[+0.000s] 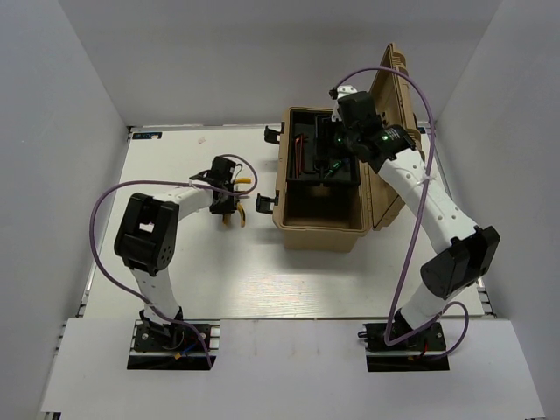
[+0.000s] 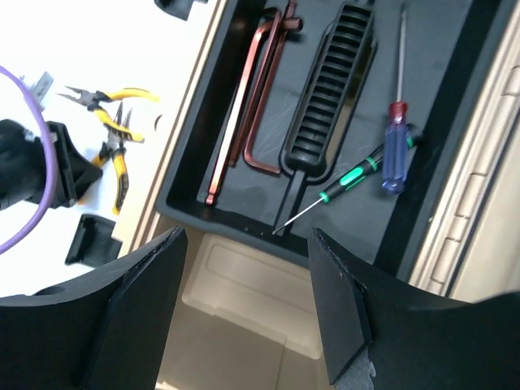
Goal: Sort the tools into containers
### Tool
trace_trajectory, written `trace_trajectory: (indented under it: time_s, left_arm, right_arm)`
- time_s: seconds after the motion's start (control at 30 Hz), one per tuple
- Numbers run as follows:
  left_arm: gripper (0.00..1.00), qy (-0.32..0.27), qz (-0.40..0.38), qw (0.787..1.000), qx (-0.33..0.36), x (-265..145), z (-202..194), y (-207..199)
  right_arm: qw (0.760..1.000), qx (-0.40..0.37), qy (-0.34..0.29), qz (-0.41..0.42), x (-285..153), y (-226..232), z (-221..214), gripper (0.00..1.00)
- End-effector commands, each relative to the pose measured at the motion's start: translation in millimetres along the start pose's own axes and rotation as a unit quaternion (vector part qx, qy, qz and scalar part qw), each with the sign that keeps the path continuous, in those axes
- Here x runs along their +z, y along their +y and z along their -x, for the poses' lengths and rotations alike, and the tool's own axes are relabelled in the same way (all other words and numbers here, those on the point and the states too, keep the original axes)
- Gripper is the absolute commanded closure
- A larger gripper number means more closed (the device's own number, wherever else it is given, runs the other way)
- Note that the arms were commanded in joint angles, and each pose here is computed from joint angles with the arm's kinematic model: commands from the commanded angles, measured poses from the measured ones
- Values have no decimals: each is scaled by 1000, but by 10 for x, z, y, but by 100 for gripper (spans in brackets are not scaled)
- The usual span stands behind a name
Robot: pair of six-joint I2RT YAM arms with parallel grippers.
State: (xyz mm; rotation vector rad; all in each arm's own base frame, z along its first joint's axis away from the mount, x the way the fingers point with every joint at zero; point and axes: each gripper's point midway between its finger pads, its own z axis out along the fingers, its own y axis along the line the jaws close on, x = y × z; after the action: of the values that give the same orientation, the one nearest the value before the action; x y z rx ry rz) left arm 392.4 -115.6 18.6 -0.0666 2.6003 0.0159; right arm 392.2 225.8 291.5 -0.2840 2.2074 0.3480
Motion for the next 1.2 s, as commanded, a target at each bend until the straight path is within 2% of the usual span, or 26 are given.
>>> trace_trajectory:
  time_s: [0.0, 0.07, 0.13, 0.17, 0.2, 0.27, 0.43, 0.53, 0.63, 0.77, 0.9, 1.0, 1.03, 1.13, 1.17]
  left_arm:
    - [70, 14, 0, 1000, 6, -37, 1, 5]
    - [84, 14, -8, 1000, 10, -104, 37, -16]
    - [88, 3, -25, 1000, 12, -275, 155, -67]
    - [92, 7, -46, 999, 12, -341, 144, -130]
    - [94, -3, -64, 998, 10, -480, 223, -179]
    - [100, -5, -88, 996, 14, -644, 234, -232]
    - [100, -22, -125, 992, 17, -1051, 289, -280]
    - [100, -68, -121, 990, 6, -1372, 422, -196]
    - [100, -120, -83, 989, -18, -1697, 651, -13]
    - [100, -176, -82, 980, -35, -2093, 939, 41]
    - [100, -241, -161, 957, 0, -2491, 1208, -223]
    - [100, -250, -278, 925, 72, -2732, 1226, -634]
    - [100, -246, -320, 908, 110, -2785, 1157, -802]
    - [100, -256, -387, 870, 168, -2937, 1098, -1035]
    - [100, -251, -401, 862, 181, -2903, 1033, -1078]
  right_arm:
    - [999, 10, -36, 35, -229, 127, 160, 33]
    - [998, 11, -38, 40, -270, 141, 153, 33]
    - [998, 6, -48, 48, -358, 156, 196, 31]
    - [998, 12, -47, 49, -362, 164, 185, 29]
    - [997, 13, -48, 53, -389, 172, 179, 21]
    - [997, 10, -50, 65, -430, 213, 177, 18]
    - [995, 15, -55, 79, -519, 259, 192, 18]
    - [995, 15, -57, 79, -521, 254, 199, 18]
    - [994, 15, -54, 96, -553, 313, 189, 18]
    - [993, 16, -56, 99, -580, 313, 188, 18]
    - [993, 11, -59, 99, -585, 314, 192, 18]
    - [993, 6, -63, 99, -591, 312, 220, 18]
    - [993, -1, -61, 104, -581, 320, 214, 22]
    - [990, -23, -68, 118, -619, 354, 248, 98]
    - [990, -25, -71, 120, -649, 366, 264, 100]
